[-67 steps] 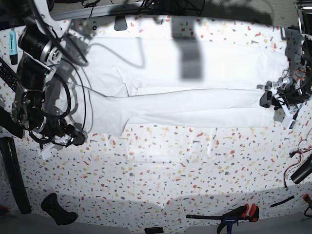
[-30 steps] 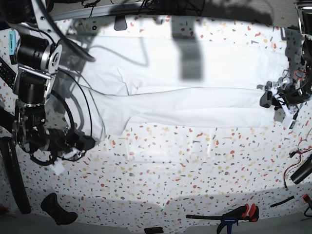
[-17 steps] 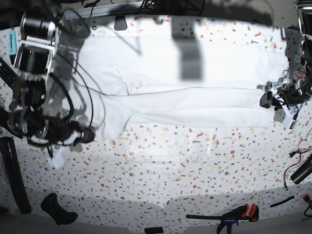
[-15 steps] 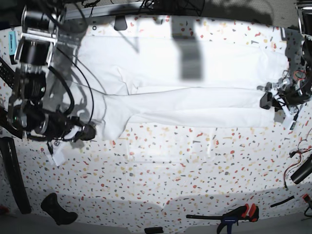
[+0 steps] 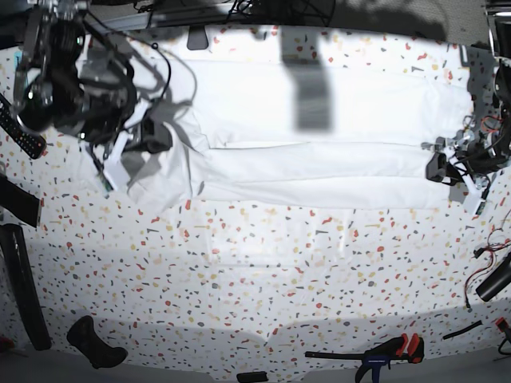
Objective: Fold the T-shirt properly
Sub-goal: 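Hold the strip ends with both grippers and pull them taut, then release the strip ends and move both grippers inward along the strip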
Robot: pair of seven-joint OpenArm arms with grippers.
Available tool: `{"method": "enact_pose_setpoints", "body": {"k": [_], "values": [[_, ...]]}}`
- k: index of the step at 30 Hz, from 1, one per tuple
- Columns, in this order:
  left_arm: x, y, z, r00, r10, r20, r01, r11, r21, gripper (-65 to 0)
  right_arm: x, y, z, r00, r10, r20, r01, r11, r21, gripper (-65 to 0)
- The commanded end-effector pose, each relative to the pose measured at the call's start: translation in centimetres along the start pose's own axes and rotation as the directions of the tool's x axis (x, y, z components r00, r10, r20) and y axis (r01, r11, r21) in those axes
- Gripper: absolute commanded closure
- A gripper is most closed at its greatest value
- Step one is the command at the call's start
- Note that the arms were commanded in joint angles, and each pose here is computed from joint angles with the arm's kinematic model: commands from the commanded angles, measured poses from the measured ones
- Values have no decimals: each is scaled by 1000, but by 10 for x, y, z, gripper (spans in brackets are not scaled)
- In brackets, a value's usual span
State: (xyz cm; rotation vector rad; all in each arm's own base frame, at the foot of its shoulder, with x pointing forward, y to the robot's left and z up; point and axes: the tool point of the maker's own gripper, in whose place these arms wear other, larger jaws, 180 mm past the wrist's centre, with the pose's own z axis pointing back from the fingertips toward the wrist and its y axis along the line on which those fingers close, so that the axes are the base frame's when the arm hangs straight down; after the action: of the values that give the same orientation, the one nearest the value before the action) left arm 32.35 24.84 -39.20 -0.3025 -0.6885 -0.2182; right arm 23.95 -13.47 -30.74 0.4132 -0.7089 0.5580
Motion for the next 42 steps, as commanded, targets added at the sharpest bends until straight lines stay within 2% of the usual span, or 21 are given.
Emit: {"method": "enact_pose_setpoints", "body": {"k": [1,5,11,16,23,31,35,38,42], "values": [[20,5,8,998,-20,54,20,1000,9,-217,7,7,6,999,29,32,-30,1000,8,0],[30,0,11,996,-48,77,47,999,7,-217,-17,23,15,997,61,-42,-62,998,-15,0],[52,-15,20,985,-117,127,118,993,3,-217,-64,30,26,979,69,-191,-86,993,-82,0],[55,-18,23,982,-136,128,137,991,4,-217,-100,22,37,950,78,-303,-132,978,-162,0],[55,-18,23,982,-136,127,137,991,3,-217,-125,8,54,898,117,-424,-225,950,-215,0],[51,-12,22,982,-162,97,159,987,36,-217,-121,6,53,904,131,-406,-235,948,-216,0],[35,-5,22,984,-178,4,177,982,61,-217,-120,7,52,907,134,-399,-235,948,-216,0],[20,-9,22,977,-207,-59,209,978,29,-217,-119,7,52,908,134,-397,-235,948,-216,0],[4,-18,24,975,-212,-72,210,977,-32,-217,-119,6,53,906,137,-400,-238,947,-216,0]]}}
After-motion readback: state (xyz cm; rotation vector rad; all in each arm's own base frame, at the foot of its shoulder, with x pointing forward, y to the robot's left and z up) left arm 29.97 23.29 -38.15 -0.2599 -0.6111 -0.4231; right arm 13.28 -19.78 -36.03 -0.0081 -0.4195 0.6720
